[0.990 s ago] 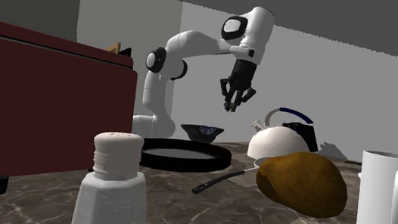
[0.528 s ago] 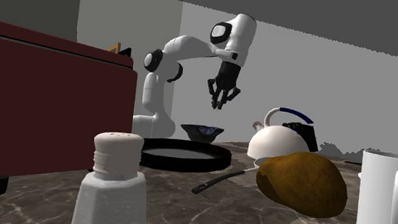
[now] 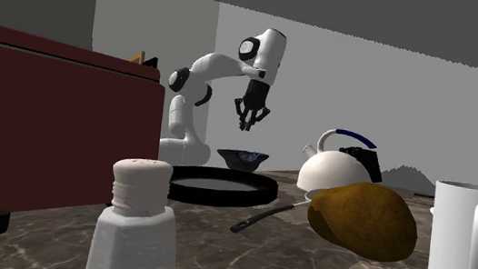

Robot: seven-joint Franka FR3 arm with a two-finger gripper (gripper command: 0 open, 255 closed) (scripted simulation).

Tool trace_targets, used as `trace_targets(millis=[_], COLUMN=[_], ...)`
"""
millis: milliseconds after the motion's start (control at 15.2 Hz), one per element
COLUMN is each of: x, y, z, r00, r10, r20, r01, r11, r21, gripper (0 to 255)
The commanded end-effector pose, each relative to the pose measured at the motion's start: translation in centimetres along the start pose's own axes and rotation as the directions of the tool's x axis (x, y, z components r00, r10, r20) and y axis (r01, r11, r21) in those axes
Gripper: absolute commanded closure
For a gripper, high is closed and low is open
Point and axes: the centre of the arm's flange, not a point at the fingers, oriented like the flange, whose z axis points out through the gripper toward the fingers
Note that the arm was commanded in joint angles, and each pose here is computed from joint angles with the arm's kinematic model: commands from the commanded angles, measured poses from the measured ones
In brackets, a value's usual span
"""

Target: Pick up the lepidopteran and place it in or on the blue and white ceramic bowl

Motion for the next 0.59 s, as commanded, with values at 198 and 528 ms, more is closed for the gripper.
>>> trace_targets(millis=[198,528], x=[-1.1,-0.7], y=[-0.1,-0.7], z=[2.3,4.9], r00=[1.000,1.000], r10=[0.000,0.000], r20=[0.001,0.001], r01=[0.000,0.000], r11=[1.000,1.000], r21=[0.000,0.000], gripper=[255,255])
